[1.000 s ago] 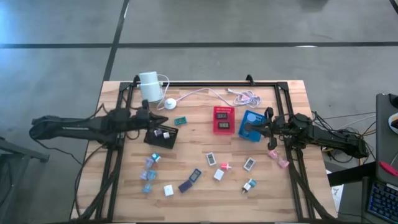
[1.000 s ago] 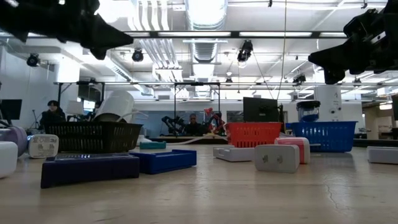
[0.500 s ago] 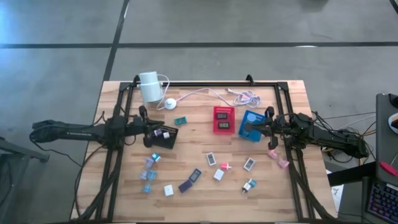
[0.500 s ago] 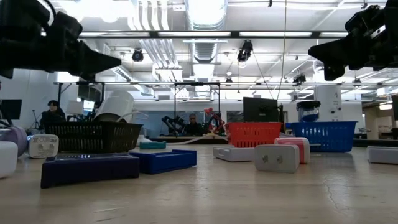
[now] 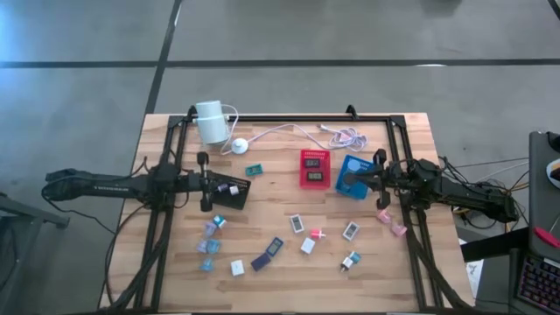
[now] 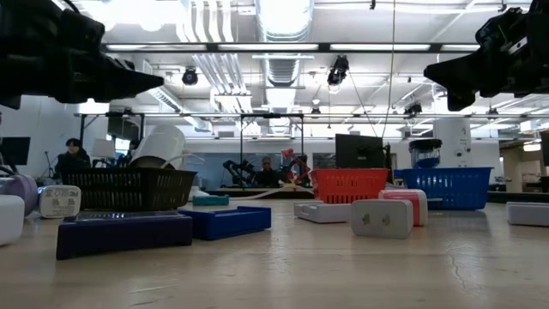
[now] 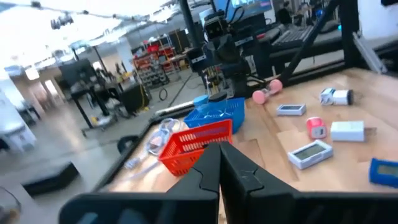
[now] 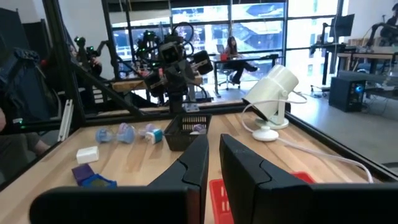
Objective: Pick & Place Office items
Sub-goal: Put the pink hourglass into the blue bin
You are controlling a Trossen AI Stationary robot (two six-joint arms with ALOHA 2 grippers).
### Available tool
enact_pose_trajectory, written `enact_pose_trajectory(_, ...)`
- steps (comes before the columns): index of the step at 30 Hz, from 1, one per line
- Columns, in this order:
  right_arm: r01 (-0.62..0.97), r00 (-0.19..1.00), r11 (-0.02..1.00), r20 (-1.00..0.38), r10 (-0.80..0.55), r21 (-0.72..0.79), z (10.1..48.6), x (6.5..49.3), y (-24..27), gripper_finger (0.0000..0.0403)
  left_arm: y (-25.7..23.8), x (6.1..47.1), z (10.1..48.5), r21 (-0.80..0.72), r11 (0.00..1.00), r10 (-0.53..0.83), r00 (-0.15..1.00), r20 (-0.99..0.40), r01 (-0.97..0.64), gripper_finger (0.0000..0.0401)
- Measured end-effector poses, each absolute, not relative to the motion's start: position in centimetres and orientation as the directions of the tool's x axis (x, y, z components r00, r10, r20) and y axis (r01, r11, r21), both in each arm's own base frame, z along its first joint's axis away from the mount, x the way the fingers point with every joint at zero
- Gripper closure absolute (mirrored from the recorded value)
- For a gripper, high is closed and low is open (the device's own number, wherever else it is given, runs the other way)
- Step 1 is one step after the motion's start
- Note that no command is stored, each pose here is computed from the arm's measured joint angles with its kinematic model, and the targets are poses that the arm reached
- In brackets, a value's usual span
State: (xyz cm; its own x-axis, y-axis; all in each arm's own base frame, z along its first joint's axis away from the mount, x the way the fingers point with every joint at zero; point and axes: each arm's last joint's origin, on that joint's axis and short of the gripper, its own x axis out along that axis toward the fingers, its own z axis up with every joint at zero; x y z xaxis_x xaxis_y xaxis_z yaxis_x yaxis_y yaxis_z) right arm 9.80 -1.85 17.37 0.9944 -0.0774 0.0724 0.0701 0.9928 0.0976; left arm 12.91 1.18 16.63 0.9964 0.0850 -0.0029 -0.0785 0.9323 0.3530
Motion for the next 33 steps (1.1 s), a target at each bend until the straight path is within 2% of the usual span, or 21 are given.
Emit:
enact_pose_trajectory(6,0.112,0.976,0.991,0.178,-0.124,0.074,18.4,9.7,-2.0,0.0364,1.2,13.3,18.7,0.361,0.928,0.082,0.996,0.043,-0.092,0.0397)
enact_pose_trajectory(11,0.110,0.956,0.993,0.270,-0.118,0.044,19.3,9.4,-1.9,0.0364,1.2,13.6,20.3,0.288,0.955,0.062,0.998,0.021,-0.065,0.0397)
enact_pose_trajectory(16,0.117,0.959,0.993,0.256,-0.119,0.023,19.1,9.5,-1.9,0.0364,1.2,13.7,21.7,0.184,0.981,0.059,0.998,-0.005,-0.057,0.0397)
enact_pose_trajectory(27,0.139,0.961,0.988,0.251,-0.119,-0.063,19.1,9.5,-1.9,0.0364,1.2,14.0,21.5,0.190,0.981,0.059,0.997,-0.050,-0.048,0.0390)
enact_pose_trajectory(33,0.139,0.961,0.988,0.251,-0.119,-0.062,19.1,9.5,-1.9,0.0364,1.2,14.0,21.5,0.214,0.976,0.058,0.997,-0.051,-0.046,0.0396)
